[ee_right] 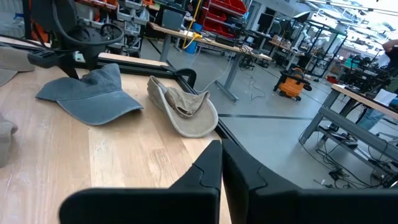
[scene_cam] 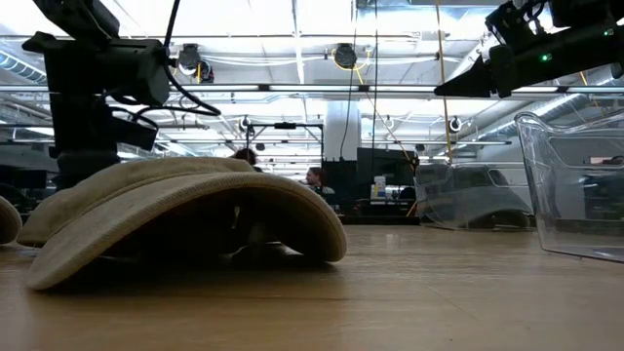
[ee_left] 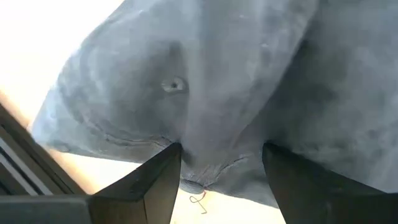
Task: Pick & Place hat
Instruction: Put the blue cap into the top transparent bin
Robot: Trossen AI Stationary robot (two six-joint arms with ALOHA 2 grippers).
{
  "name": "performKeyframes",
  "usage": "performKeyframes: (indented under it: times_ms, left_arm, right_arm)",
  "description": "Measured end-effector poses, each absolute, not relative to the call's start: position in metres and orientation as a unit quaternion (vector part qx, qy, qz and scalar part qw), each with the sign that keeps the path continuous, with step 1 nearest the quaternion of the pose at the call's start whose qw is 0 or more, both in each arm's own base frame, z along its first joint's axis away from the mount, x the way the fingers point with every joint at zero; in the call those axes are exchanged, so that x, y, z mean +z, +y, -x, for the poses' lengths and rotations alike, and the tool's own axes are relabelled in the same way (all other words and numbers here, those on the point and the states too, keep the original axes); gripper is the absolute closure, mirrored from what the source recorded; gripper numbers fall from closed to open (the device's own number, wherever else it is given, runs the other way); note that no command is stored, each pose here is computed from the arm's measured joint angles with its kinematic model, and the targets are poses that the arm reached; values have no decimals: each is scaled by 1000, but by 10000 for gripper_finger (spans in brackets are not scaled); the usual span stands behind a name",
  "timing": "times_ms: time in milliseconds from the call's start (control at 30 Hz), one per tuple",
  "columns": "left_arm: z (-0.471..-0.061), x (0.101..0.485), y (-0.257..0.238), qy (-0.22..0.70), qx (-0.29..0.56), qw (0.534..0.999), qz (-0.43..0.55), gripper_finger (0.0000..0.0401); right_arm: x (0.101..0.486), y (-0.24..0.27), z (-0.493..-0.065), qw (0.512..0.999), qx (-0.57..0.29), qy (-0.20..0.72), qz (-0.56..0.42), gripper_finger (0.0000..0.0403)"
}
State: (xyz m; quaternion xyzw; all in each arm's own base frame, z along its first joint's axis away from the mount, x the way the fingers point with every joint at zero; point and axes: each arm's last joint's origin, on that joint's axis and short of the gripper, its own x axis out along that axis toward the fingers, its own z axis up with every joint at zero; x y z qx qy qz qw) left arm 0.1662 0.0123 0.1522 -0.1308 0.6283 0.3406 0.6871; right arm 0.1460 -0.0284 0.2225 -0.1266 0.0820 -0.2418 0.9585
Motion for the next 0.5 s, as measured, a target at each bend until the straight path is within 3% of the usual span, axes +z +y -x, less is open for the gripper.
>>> performKeyframes:
  times_ms: [200, 500]
  left_arm:
    - [-166, 152, 13, 620, 356, 686, 137, 183]
    - [-166, 152, 13, 620, 356, 686, 137, 319]
  right_arm:
    - [222, -28, -146, 959, -242, 82, 127, 403]
    - [223, -28, -146, 959, -242, 82, 127, 403]
